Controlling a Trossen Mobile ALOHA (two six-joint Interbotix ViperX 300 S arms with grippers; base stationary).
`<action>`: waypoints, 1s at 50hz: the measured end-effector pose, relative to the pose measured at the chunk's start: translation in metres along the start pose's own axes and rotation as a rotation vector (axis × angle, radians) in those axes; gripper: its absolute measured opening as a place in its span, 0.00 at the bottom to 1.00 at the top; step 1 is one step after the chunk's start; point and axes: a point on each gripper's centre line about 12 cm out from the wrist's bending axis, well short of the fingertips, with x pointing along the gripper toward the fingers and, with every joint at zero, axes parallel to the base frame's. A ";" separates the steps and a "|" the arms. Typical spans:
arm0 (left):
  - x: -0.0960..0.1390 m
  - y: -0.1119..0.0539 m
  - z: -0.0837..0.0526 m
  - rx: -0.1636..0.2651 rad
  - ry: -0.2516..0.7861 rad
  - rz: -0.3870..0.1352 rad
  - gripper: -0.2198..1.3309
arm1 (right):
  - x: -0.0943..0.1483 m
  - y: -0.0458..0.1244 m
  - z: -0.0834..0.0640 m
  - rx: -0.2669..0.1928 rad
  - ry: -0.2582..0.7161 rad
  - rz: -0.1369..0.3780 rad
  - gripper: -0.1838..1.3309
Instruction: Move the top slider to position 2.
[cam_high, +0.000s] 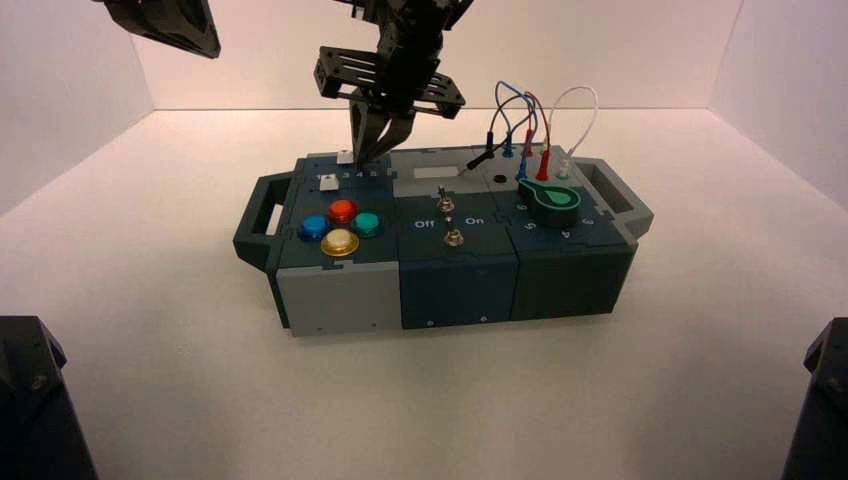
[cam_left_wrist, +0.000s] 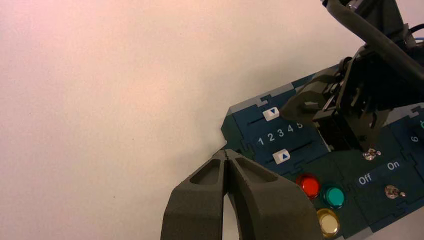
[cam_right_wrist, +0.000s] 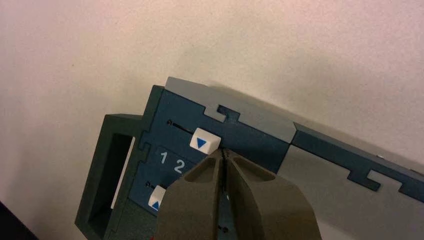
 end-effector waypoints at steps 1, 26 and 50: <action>0.000 0.000 0.000 0.000 0.000 0.000 0.03 | 0.001 0.000 0.000 -0.001 0.001 -0.001 0.03; 0.000 0.000 0.000 -0.001 0.000 -0.001 0.03 | 0.001 0.000 0.003 0.000 -0.002 0.002 0.03; 0.000 0.000 0.000 -0.001 0.000 -0.001 0.04 | 0.003 0.002 0.006 -0.001 0.001 0.005 0.03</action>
